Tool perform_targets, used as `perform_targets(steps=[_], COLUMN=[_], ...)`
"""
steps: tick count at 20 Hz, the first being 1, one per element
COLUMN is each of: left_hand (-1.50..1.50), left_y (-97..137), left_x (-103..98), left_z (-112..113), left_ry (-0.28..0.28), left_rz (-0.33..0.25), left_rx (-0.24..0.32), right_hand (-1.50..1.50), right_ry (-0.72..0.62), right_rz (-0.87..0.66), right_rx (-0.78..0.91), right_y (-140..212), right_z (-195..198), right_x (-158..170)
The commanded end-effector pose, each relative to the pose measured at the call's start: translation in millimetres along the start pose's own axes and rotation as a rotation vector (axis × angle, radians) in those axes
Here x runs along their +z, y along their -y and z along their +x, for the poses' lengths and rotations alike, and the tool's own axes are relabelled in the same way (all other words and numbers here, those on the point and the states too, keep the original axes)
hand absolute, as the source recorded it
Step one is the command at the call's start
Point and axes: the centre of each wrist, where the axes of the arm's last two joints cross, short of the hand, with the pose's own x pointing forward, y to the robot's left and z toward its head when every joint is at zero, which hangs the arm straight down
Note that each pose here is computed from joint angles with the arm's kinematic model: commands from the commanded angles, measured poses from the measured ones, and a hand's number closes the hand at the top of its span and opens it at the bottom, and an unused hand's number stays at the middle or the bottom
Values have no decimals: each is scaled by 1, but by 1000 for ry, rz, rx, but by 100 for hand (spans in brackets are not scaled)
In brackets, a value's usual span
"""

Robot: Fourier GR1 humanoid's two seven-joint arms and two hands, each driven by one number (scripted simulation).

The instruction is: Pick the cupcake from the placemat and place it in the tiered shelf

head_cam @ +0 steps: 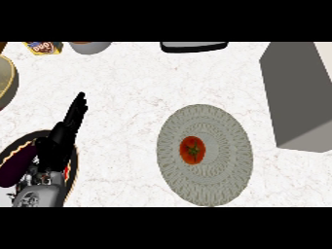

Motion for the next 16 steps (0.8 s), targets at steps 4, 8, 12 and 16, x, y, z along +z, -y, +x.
perform_targets(steps=[4, 8, 12, 16], left_hand=[0, 0, 0, 0], left_y=[10, 20, 21, 18], left_x=[-2, -8, -9, -6], left_z=[3, 11, 17, 0], left_ry=[12, 22, 38, 23], left_rz=[-39, -36, -74, -92], left_rx=[3, 4, 8, -4], right_hand=[150, 150, 150, 150], right_ry=[175, 183, 139, 125], right_rz=[-169, -236, -275, -321], right_rx=[-104, -104, -126, -118], right_y=[84, 109, 131, 152], right_z=[14, 25, 33, 45], right_x=[44, 61, 70, 77])
